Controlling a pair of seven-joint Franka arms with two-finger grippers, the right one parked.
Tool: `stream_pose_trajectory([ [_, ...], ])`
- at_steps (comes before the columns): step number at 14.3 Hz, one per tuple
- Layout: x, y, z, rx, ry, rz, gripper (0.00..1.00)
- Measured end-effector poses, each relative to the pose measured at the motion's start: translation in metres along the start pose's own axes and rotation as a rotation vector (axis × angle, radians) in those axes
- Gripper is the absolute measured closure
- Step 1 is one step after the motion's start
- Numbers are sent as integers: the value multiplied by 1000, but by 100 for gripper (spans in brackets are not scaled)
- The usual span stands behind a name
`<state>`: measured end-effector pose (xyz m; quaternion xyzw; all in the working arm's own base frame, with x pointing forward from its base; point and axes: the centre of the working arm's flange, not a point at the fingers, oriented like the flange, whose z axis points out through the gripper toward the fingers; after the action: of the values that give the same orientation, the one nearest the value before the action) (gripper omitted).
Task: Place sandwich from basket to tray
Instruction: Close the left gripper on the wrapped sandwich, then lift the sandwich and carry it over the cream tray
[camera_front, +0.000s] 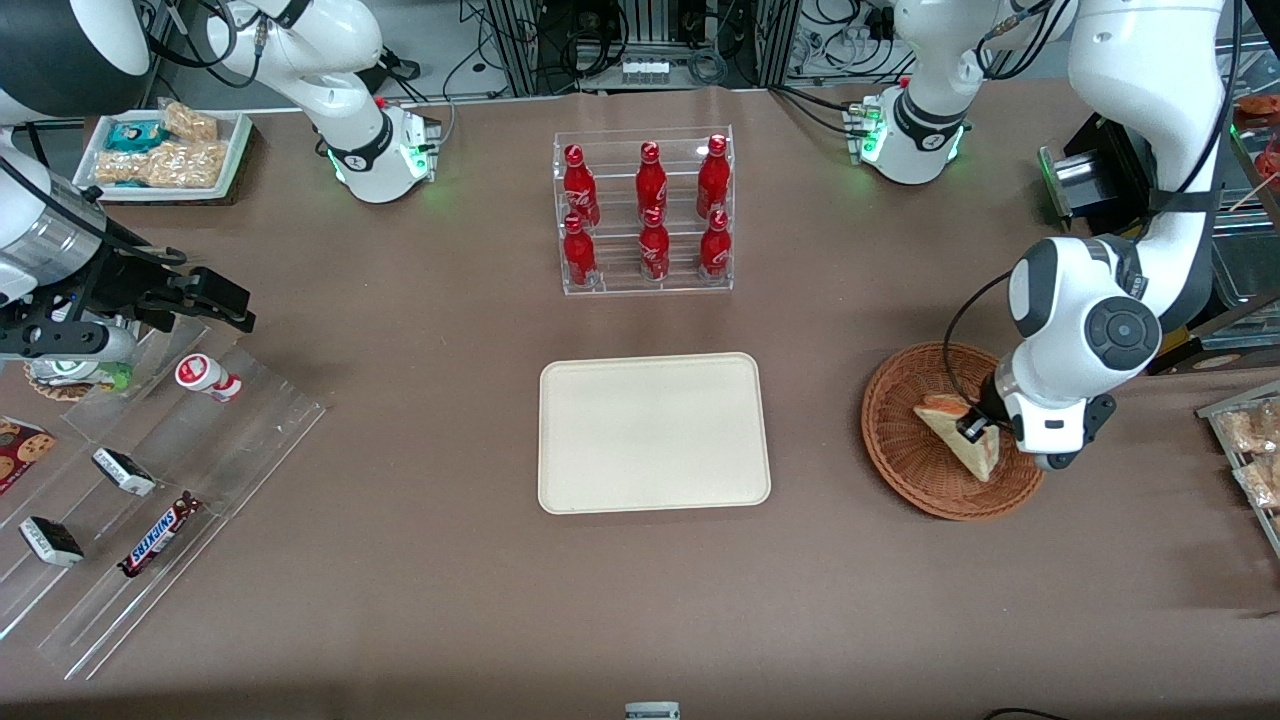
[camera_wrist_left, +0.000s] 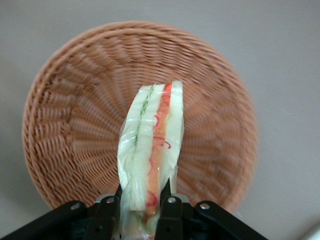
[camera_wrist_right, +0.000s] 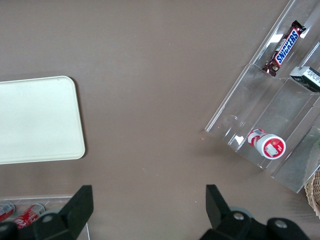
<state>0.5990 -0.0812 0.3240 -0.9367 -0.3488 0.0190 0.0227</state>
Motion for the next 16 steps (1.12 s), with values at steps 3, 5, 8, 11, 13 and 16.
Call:
stream_pose_trajectory([
  [3,-56,57,-17,-23,23,127,78],
  [5,-108,101,-12,-39,33,235,85],
  [8,-188,166,9,-101,64,378,85],
  [11,-261,215,31,-149,77,470,85],
  [13,-299,241,39,-165,78,507,85],
  [16,-334,260,57,-160,89,547,85],
])
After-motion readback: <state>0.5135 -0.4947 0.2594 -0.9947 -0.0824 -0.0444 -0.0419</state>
